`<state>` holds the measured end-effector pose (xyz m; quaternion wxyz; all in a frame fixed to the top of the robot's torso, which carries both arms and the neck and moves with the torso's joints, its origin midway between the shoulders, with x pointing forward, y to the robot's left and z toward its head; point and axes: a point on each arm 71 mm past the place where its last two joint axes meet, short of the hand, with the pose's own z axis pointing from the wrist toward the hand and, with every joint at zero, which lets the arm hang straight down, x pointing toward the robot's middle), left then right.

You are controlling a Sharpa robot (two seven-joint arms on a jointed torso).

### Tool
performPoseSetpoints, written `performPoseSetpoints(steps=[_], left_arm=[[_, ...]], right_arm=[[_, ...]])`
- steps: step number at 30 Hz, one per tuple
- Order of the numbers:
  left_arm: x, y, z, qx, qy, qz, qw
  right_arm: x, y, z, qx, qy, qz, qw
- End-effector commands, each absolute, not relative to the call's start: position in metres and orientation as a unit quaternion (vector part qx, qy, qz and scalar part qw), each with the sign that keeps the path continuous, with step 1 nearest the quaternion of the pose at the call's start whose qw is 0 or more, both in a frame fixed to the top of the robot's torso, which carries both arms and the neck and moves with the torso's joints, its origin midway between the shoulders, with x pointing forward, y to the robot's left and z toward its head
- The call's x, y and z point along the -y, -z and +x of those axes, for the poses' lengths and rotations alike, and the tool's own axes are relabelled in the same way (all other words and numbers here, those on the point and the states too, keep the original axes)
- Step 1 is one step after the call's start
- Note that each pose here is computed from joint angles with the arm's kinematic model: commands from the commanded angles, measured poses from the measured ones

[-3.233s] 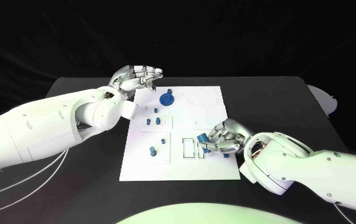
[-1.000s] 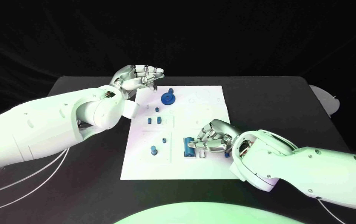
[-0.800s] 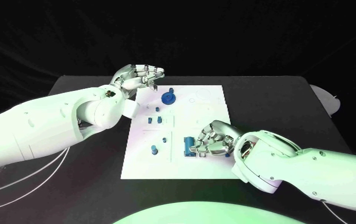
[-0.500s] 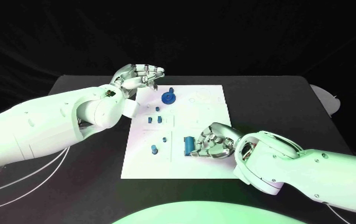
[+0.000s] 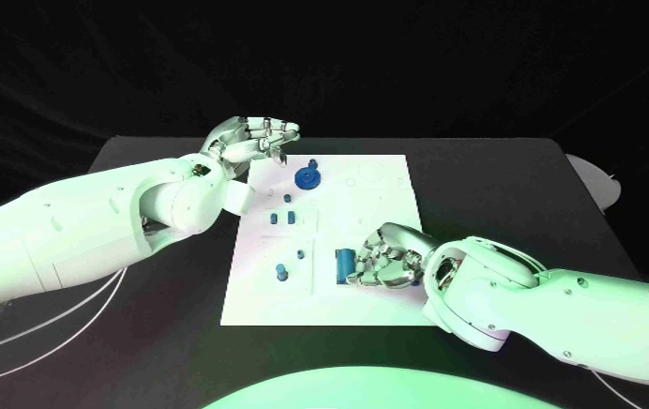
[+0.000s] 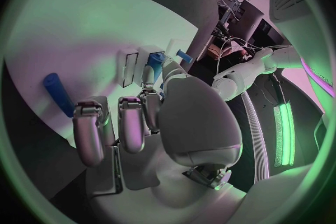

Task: Assemble the parts on the task board

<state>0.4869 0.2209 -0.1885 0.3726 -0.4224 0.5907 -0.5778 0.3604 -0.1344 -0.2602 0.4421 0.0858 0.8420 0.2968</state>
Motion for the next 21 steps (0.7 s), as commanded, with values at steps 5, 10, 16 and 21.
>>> performPoseSetpoints(steps=[5,10,16,21], left_arm=[[-0.2186,0.1871,0.4861,-0.592,0.584,-0.416,0.368],[-0.2185,0.1871,0.4861,-0.592,0.584,-0.416,0.368],[-0.2188,0.1871,0.4860,-0.592,0.584,-0.416,0.368],[-0.2189,0.1871,0.4859,-0.592,0.584,-0.416,0.368]], right_arm=[[0.1323,0.2602,0.3636,-0.834,-0.295,0.085,0.459],[0.1313,0.2600,0.3638,-0.833,-0.297,0.084,0.459],[0.1330,0.2592,0.3629,-0.832,-0.299,0.082,0.460],[0.1393,0.2548,0.3616,-0.820,-0.310,0.092,0.471]])
